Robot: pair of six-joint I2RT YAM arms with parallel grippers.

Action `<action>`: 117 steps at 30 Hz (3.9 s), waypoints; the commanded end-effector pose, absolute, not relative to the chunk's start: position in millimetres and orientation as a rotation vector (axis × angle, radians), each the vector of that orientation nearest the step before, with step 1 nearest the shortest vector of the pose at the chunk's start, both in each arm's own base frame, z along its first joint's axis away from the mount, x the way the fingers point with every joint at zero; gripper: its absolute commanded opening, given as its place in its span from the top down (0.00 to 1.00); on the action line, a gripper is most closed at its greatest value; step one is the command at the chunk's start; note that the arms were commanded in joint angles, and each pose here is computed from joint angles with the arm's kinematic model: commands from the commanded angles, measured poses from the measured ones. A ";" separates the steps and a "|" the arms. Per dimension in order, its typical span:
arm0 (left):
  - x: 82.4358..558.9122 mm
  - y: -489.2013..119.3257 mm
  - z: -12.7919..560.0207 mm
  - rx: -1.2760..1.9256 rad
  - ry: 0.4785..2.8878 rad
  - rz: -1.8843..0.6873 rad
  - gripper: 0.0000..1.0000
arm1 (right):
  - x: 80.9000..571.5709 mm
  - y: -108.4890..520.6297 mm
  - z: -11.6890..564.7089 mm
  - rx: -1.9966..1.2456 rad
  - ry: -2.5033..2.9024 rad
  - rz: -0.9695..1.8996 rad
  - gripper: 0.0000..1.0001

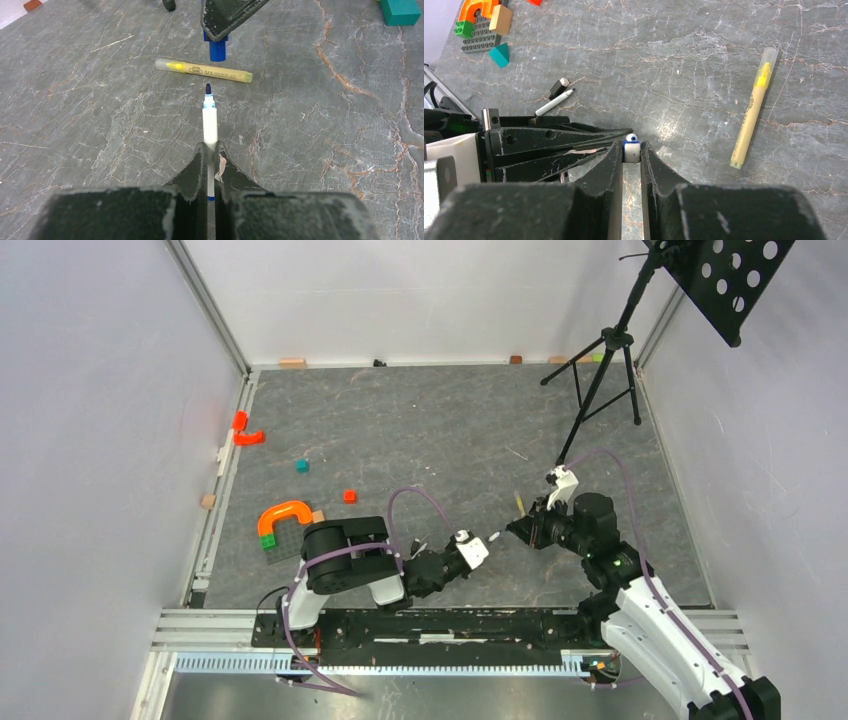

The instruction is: Insert the pens into the pen caps

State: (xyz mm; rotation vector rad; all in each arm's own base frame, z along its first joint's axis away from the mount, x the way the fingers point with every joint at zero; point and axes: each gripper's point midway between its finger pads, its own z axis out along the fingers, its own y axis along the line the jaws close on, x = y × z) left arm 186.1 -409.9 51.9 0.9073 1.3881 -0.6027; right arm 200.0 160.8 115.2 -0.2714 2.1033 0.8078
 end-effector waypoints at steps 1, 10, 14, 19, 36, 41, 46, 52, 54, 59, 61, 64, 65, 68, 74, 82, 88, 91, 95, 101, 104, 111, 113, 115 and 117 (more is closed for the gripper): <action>187.1 -417.7 75.8 0.837 1.331 -0.669 0.98 | 207.8 165.1 119.9 -0.255 2.055 0.830 1.00; 187.5 -419.4 71.6 0.840 1.338 -0.669 0.98 | 213.3 167.4 115.9 -0.238 2.052 0.839 1.00; 188.6 -418.2 70.1 0.839 1.342 -0.666 0.98 | 213.0 167.8 112.4 -0.237 2.057 0.842 1.00; 189.3 -417.5 69.6 0.836 1.346 -0.667 0.98 | 211.2 167.4 105.6 -0.237 2.073 0.841 1.00; 191.1 -417.8 66.7 0.833 1.354 -0.668 0.98 | 209.6 170.8 107.7 -0.236 2.061 0.873 1.00; 190.8 -417.9 66.8 0.832 1.355 -0.671 0.98 | 208.8 172.1 108.1 -0.236 2.058 0.885 1.00; 191.5 -418.5 67.4 0.831 1.353 -0.670 0.98 | 203.2 173.4 98.7 -0.238 2.087 0.906 1.00; 191.7 -418.7 66.5 0.832 1.354 -0.670 0.98 | 204.0 174.4 97.8 -0.236 2.071 0.915 1.00; 191.9 -419.4 66.7 0.832 1.353 -0.671 0.98 | 203.4 175.5 97.3 -0.237 2.069 0.924 1.00; 192.8 -420.1 65.8 0.828 1.355 -0.668 0.98 | 201.2 178.4 97.3 -0.240 2.069 0.951 1.00; 193.2 -420.6 65.6 0.829 1.355 -0.668 0.98 | 199.9 178.4 95.1 -0.248 2.080 0.950 1.00; 193.8 -421.9 67.0 0.826 1.351 -0.669 0.98 | 196.4 178.4 89.6 -0.291 2.104 0.938 1.00; 194.3 -421.7 66.5 0.825 1.353 -0.670 0.98 | 195.5 177.6 87.1 -0.302 2.116 0.927 1.00; 194.9 -422.9 67.8 0.825 1.348 -0.672 0.98 | 189.7 177.6 77.9 -0.332 2.154 0.919 1.00; 198.1 -424.7 65.8 0.820 1.352 -0.673 0.98 | 179.6 185.1 65.9 -0.392 2.185 0.920 1.00; 199.1 -428.5 62.4 0.821 1.356 -0.679 0.98 | 175.8 198.4 72.2 -0.459 2.179 0.905 1.00; 200.6 -425.7 60.5 0.816 1.365 -0.674 0.98 | 167.3 203.4 57.4 -0.469 2.201 0.916 1.00; 201.5 -423.9 60.2 0.815 1.368 -0.672 0.98 | 162.8 200.3 43.6 -0.453 2.224 0.913 1.00; 202.7 -423.3 59.1 0.814 1.371 -0.669 0.98 | 154.9 199.0 28.3 -0.430 2.250 0.940 1.00; 203.7 -424.1 58.6 0.814 1.371 -0.672 0.98 | 146.4 198.7 16.4 -0.412 2.269 0.978 1.00; 205.2 -424.4 58.1 0.810 1.373 -0.668 0.98 | 142.7 199.3 13.8 -0.403 2.269 0.998 1.00; 212.3 -424.1 62.7 0.769 1.381 -0.669 0.98 | 123.0 190.9 -9.2 -0.363 2.328 1.022 1.00; 214.2 -424.0 64.6 0.763 1.378 -0.669 0.98 | 119.5 187.5 -15.6 -0.355 2.349 1.008 1.00; 214.4 -424.9 65.2 0.763 1.375 -0.671 0.98 | 116.7 187.0 -18.7 -0.349 2.360 1.011 1.00; 214.8 -426.3 65.9 0.759 1.374 -0.674 0.98 | 114.6 186.2 -22.5 -0.331 2.377 1.006 1.00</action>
